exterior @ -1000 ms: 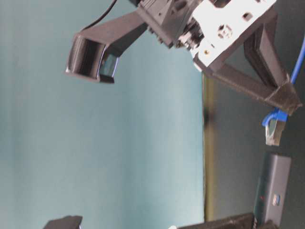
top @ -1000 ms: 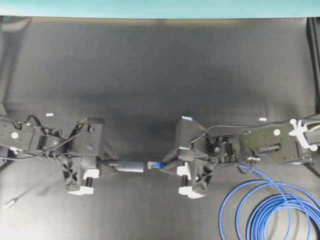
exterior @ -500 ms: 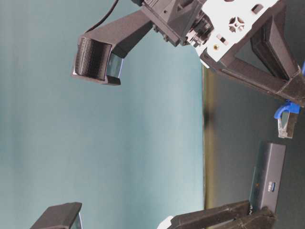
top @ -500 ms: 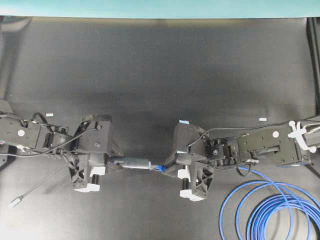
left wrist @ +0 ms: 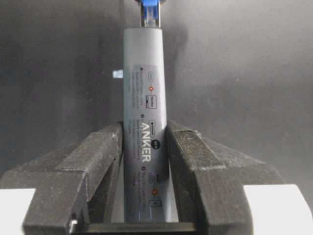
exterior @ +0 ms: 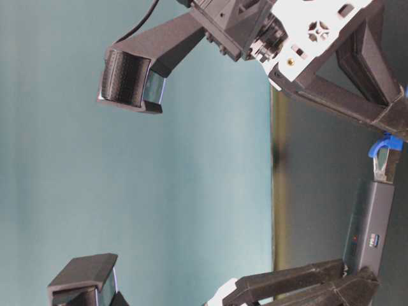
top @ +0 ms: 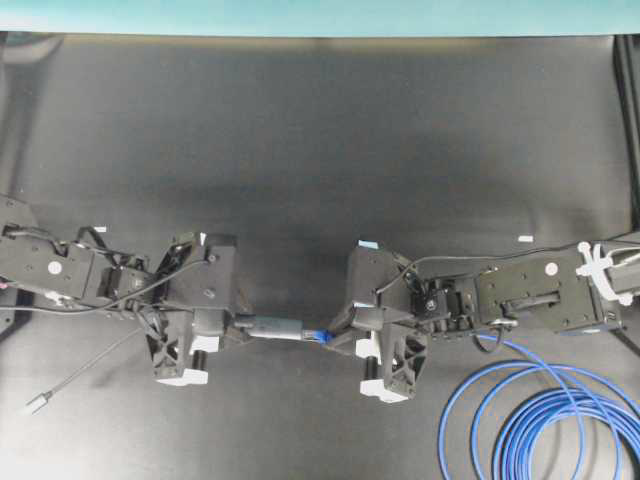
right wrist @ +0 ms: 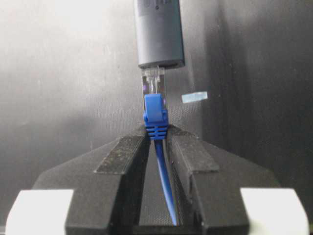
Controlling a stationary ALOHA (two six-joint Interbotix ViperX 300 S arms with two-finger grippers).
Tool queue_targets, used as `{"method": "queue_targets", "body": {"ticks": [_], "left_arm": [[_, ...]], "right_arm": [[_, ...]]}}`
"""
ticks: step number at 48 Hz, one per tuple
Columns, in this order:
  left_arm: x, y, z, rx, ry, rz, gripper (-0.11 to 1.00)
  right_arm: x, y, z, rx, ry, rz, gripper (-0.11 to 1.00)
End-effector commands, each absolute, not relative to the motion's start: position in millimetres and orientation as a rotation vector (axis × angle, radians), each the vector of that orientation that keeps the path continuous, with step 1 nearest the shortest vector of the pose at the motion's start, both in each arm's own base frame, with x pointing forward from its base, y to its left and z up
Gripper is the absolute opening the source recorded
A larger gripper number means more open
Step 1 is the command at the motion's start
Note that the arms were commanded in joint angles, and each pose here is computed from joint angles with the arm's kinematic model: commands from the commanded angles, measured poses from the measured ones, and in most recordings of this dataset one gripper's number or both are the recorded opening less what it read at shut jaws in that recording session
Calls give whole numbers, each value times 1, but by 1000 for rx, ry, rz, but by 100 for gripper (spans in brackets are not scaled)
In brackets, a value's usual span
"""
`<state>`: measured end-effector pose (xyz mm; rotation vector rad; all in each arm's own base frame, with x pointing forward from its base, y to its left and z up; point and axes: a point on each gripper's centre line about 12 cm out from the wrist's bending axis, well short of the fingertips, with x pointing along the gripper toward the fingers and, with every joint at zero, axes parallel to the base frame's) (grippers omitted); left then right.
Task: Insert the LAN cable into the hub.
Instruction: 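Lift both and bring the blue plug toward the hub's port, then push the blue plug into the hub port with the right gripper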
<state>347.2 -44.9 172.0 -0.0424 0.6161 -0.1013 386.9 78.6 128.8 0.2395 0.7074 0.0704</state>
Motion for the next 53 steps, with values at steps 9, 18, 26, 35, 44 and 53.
{"method": "queue_targets", "body": {"ticks": [9,18,26,35,44,53], "left_arm": [[352,-47,179,-37,596,-107,28],[351,-48,178,-36,607,-110,28],[351,-48,178,-36,607,-110,28],[351,-48,177,-36,608,-110,28],[353,-47,177,-35,610,-108,28],[356,-45,178,-41,605,-100,28]], "right_arm": [[392,79,136,242,680,74,11],[392,78,136,243,681,71,11],[392,77,136,244,682,69,11],[392,77,136,244,682,68,11],[393,77,137,243,678,70,11],[394,78,137,241,681,71,11]]}}
